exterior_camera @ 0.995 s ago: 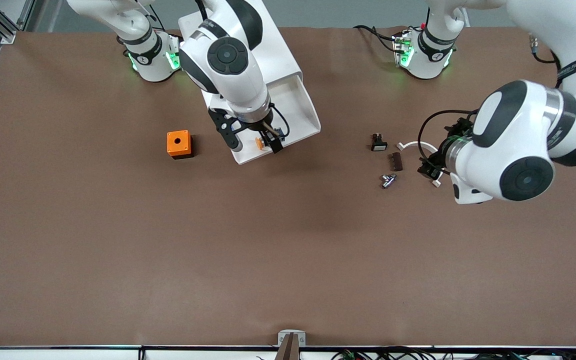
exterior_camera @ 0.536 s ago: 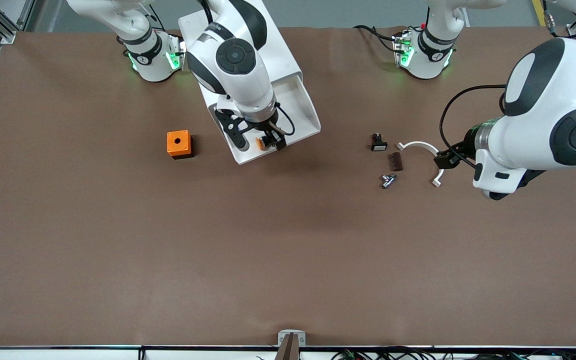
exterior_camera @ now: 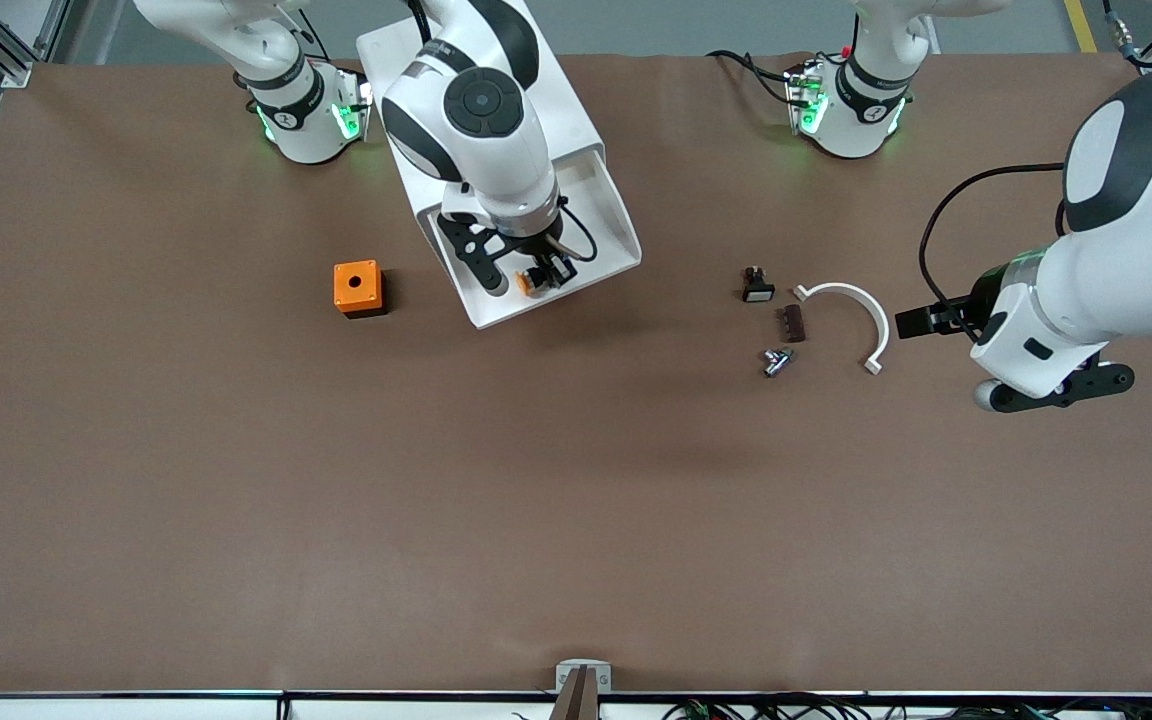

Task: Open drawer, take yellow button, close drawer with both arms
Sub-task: 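Grasp the orange-capped push button in the drawer with the right gripper, then carry the button out with the right gripper while the left gripper approaches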

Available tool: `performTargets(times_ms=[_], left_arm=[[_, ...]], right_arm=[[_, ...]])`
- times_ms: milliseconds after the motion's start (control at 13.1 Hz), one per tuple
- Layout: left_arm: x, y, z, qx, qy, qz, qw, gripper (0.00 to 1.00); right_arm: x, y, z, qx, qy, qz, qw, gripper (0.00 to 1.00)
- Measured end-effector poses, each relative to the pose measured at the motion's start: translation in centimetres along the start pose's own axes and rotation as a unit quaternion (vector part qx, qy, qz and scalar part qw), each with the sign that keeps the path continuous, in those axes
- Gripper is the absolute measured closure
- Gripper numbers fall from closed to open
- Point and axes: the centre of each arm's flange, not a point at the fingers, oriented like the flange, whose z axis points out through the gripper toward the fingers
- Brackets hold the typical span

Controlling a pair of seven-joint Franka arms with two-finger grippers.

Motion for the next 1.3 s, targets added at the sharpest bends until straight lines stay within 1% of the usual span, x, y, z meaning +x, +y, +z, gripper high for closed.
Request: performTargets(times_ms=[77, 230, 383, 536, 612, 766, 842, 995, 1072, 1148, 1301], left_arm=[[0.1, 0.2, -0.2, -0.003, 0.008, 0.010, 1.000, 0.00], [0.2, 0.6, 0.1, -0.006, 0.019, 0.036, 0.999, 0.00], [0.2, 1.3, 1.0, -0.010, 0.040, 0.048, 0.998, 0.00], [-0.5, 2.3, 2.3, -0.014, 0.065, 0.057, 0.996, 0.00], [-1.2, 2.9, 3.0, -0.014, 0.072, 0.064, 0.995, 0.00], [-2.8, 5.2, 4.1, -0.012, 0.071, 0.087, 0.994, 0.00], [-3.6, 6.9, 5.0, -0.013, 0.068, 0.103, 0.992, 0.00], [-5.1, 10.9, 7.2, -0.015, 0.067, 0.137, 0.988, 0.00], [-5.8, 12.8, 8.3, -0.016, 0.064, 0.151, 0.986, 0.00], [-6.2, 14.3, 9.3, -0.019, 0.063, 0.159, 0.985, 0.00], [-6.7, 17.4, 11.0, -0.039, 0.060, 0.153, 0.986, 0.00]], right_arm=[[0.4, -0.3, -1.4, 0.004, -0.002, -0.016, 1.000, 0.60], [2.8, -1.0, -4.9, -0.002, 0.004, -0.067, 0.998, 0.60], [7.1, -1.8, -7.7, -0.002, 0.018, -0.115, 0.993, 0.60], [13.0, -2.3, -9.5, -0.008, 0.035, -0.175, 0.984, 0.60], [15.9, -2.4, -10.3, -0.009, 0.040, -0.206, 0.978, 0.60], [22.0, -2.0, -11.0, -0.010, 0.036, -0.258, 0.965, 0.60], [25.4, -1.4, -11.0, -0.017, 0.039, -0.288, 0.957, 0.60], [32.4, 0.4, -10.8, -0.035, 0.046, -0.346, 0.937, 0.60], [35.3, 1.2, -10.3, -0.044, 0.045, -0.369, 0.927, 0.60], [37.7, 2.0, -9.5, -0.052, 0.040, -0.385, 0.920, 0.60], [42.5, 3.4, -6.9, -0.064, 0.026, -0.418, 0.906, 0.60]])
